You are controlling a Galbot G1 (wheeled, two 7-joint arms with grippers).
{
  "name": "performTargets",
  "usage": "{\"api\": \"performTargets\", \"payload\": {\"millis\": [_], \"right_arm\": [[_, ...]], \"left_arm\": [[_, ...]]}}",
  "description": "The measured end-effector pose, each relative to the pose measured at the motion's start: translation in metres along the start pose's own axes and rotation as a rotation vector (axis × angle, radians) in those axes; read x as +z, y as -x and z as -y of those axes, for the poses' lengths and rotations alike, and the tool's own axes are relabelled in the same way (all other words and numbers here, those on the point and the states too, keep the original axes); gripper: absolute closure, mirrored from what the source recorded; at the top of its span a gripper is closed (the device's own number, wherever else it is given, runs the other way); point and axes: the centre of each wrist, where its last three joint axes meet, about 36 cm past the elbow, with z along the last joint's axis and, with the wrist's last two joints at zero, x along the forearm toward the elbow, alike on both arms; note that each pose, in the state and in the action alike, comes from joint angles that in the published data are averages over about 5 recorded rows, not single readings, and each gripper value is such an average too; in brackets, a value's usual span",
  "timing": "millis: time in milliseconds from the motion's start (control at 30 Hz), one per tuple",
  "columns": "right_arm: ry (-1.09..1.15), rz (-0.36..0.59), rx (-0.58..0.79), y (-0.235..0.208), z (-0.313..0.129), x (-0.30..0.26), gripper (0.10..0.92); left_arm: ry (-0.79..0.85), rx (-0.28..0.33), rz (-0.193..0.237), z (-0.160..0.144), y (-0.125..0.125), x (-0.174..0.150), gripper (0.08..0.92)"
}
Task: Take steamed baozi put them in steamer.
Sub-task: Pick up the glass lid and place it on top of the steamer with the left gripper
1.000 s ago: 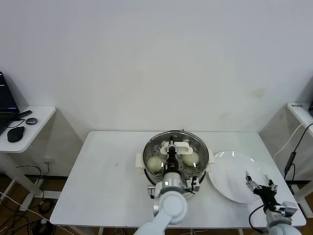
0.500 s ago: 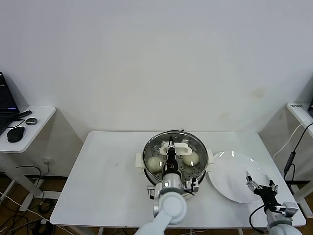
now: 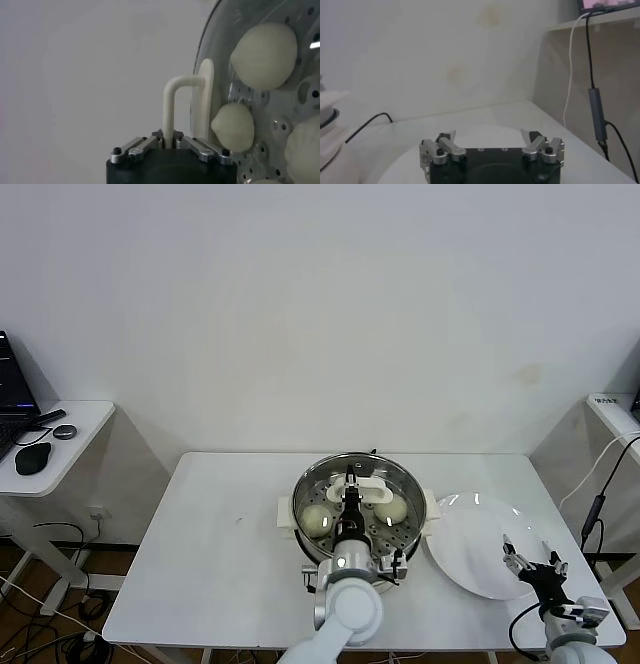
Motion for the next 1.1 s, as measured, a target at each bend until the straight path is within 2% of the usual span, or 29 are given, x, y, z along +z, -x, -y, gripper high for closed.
{"api": "performTargets", "payload": {"millis": [333, 733, 967, 1100], "right_arm": [[0.001, -0.001, 0.0, 0.0, 0.0, 0.001, 0.2], [-0.002, -0.002, -0.006, 0.002, -0.004, 0.001, 0.2], [-0.012, -0.012, -0.018, -0.001, -0.004, -0.002, 0.2], [-0.02, -0.011, -0.04, -0.005, -0.007, -0.003, 0.2]], "left_arm": [[0.012, 0.015, 0.023, 0.002, -0.006, 0.002, 0.815], [-0.058, 0.035, 0.087, -0.015, -0.036, 0.012, 0.49], [-0.143, 0.04, 0.089, -0.041, -0.062, 0.034, 0.282], [-0.21, 0.024, 0.085, -0.062, -0.079, 0.053, 0.196]]}}
